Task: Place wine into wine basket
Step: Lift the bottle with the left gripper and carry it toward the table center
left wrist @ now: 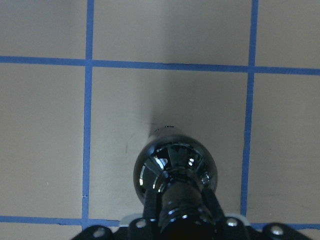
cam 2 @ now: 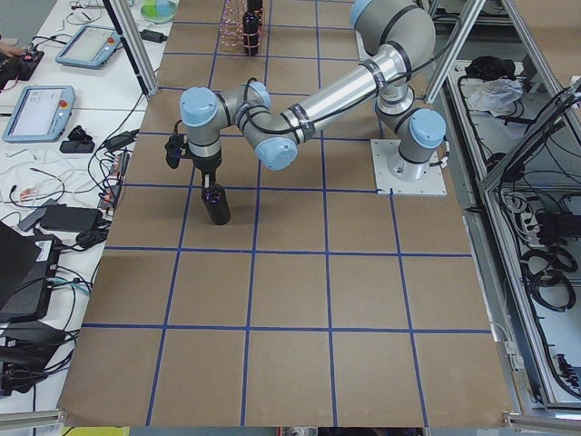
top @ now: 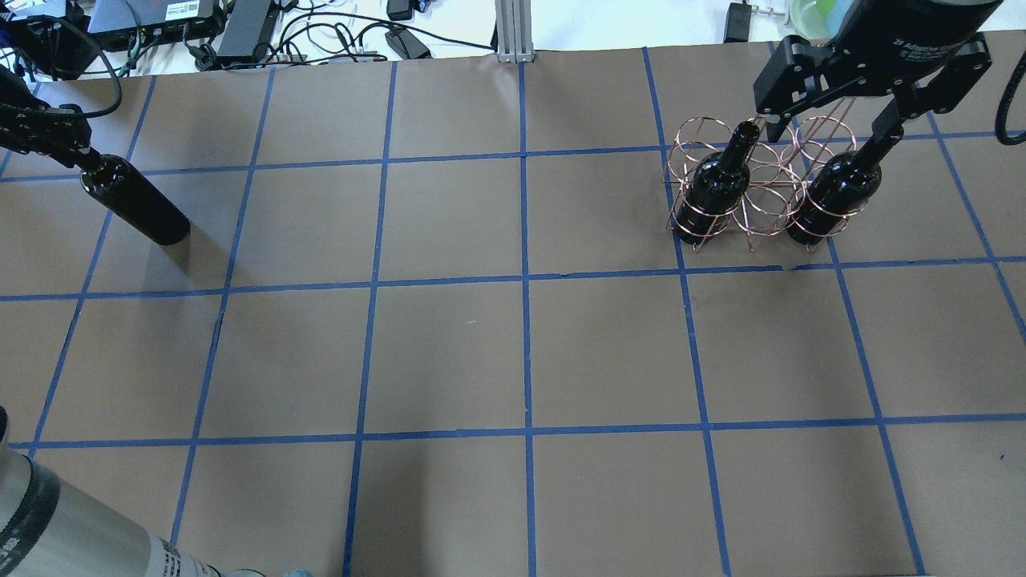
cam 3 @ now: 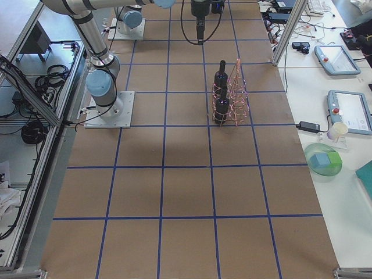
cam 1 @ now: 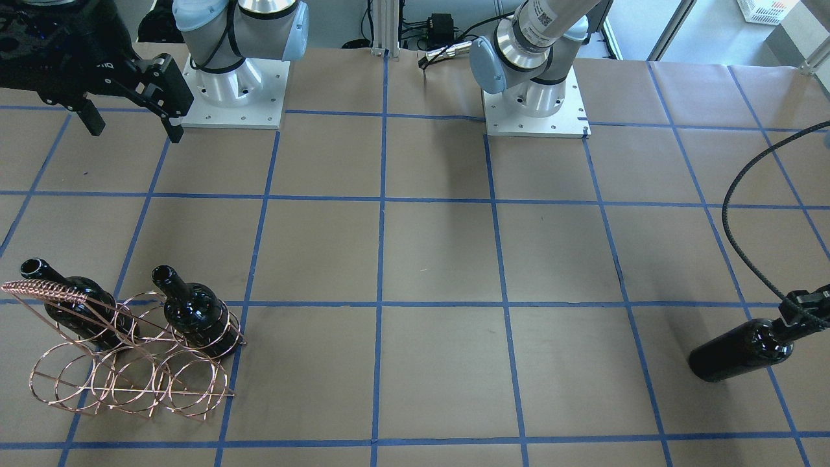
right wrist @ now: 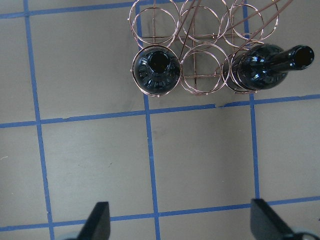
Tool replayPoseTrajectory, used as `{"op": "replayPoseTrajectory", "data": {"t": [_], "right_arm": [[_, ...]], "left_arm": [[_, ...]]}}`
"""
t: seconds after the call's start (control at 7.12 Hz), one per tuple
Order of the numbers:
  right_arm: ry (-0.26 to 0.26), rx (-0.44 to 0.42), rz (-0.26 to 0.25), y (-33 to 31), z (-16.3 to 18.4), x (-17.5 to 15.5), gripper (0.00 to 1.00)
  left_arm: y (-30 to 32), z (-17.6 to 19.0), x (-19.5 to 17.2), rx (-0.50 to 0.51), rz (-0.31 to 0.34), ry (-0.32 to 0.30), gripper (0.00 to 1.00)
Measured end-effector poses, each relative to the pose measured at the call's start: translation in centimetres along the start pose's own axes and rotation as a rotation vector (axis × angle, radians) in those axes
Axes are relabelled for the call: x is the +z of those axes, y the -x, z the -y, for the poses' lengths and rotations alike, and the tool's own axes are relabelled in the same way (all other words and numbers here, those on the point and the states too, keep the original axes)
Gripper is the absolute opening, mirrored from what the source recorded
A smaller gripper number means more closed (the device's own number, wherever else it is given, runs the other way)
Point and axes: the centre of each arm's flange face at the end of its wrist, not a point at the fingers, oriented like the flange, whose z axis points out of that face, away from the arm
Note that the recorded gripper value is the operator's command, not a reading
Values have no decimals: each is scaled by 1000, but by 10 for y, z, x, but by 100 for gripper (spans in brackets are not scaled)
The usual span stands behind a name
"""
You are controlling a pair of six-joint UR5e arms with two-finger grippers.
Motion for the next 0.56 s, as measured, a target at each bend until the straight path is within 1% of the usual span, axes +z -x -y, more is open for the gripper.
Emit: {"op": "replayPoseTrajectory", "data": {"t": [0.28, 0.42, 0.56], "right_arm": [[0, 0, 0, 0, 0, 0, 100], [0, 0, 1, 0, 0, 0, 100], [0, 0, 0, 0, 0, 0, 100]], "left_arm": [[-4, 0, -4, 9, 3, -5, 0], [-18, 1, -14, 25, 6, -12, 0], [-47, 2, -30, 46, 7, -17, 0]]}}
